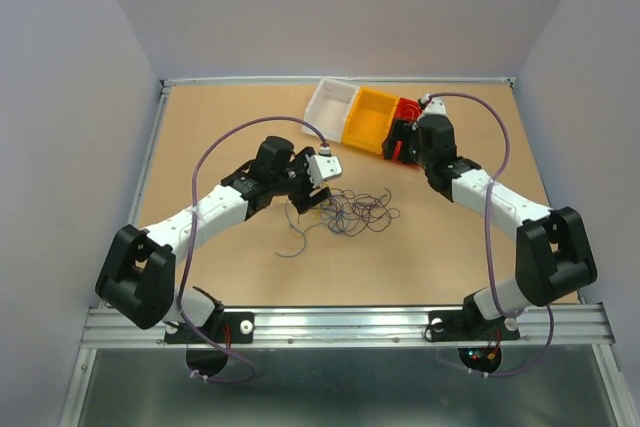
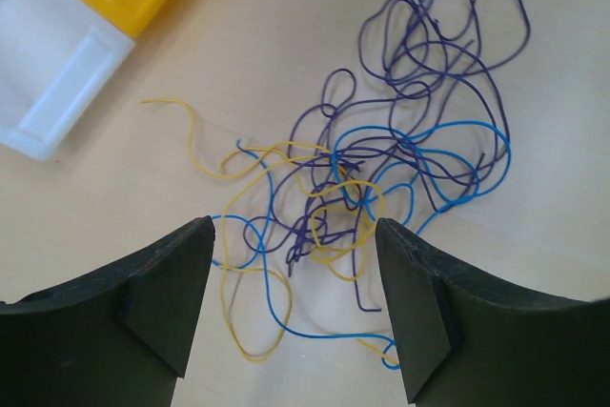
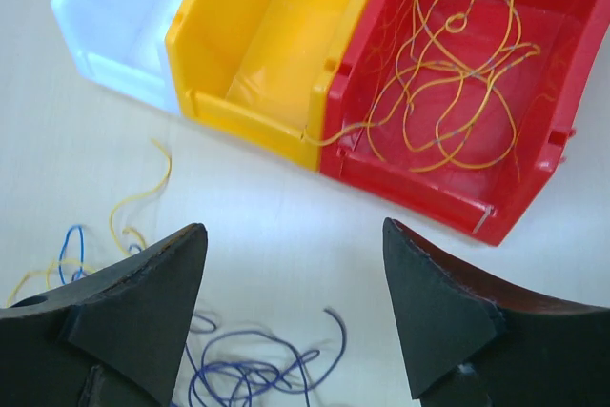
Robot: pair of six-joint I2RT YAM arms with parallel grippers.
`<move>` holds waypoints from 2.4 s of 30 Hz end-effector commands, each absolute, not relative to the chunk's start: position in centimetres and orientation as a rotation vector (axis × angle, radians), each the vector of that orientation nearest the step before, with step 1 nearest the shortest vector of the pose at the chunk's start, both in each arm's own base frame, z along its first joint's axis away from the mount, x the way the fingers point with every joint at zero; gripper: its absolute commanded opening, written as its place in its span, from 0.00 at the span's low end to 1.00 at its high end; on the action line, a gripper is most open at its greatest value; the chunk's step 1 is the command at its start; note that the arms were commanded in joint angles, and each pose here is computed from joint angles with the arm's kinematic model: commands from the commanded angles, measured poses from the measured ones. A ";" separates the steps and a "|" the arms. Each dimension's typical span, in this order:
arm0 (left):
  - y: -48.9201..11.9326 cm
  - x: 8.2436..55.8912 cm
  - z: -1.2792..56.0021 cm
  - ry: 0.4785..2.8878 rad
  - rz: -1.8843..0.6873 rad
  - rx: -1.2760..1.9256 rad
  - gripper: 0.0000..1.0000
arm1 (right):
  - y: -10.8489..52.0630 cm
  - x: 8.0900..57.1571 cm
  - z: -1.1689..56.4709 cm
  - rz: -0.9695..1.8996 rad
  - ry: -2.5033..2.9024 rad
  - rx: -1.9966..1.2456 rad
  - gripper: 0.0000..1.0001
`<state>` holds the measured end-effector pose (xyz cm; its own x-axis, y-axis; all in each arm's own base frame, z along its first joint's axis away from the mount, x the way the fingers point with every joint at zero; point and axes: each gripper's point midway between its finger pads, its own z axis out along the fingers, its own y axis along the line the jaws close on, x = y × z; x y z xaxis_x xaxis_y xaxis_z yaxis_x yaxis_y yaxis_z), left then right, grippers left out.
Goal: Untangle the cables
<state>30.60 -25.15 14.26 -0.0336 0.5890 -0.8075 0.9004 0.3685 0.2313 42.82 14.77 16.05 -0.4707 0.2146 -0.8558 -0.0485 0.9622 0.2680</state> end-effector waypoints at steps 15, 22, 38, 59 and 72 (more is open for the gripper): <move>-25.8 29.8 9.5 1.779 -0.291 1.477 0.53 | 16.0 40.1 17.7 0.435 1.908 0.033 0.81; -25.8 30.2 8.8 1.811 -0.242 1.474 0.00 | 16.7 39.3 17.8 0.480 1.882 -0.031 0.79; -26.6 26.6 26.5 1.486 -0.427 1.304 0.00 | 27.9 37.2 16.5 0.903 1.816 -0.503 0.76; -21.1 26.3 52.2 1.265 -0.355 0.721 0.00 | 36.7 28.4 15.1 1.099 1.610 -1.083 0.62; -18.6 25.4 53.0 1.184 -0.312 0.599 0.00 | 34.1 25.4 18.7 1.043 1.521 -1.042 0.83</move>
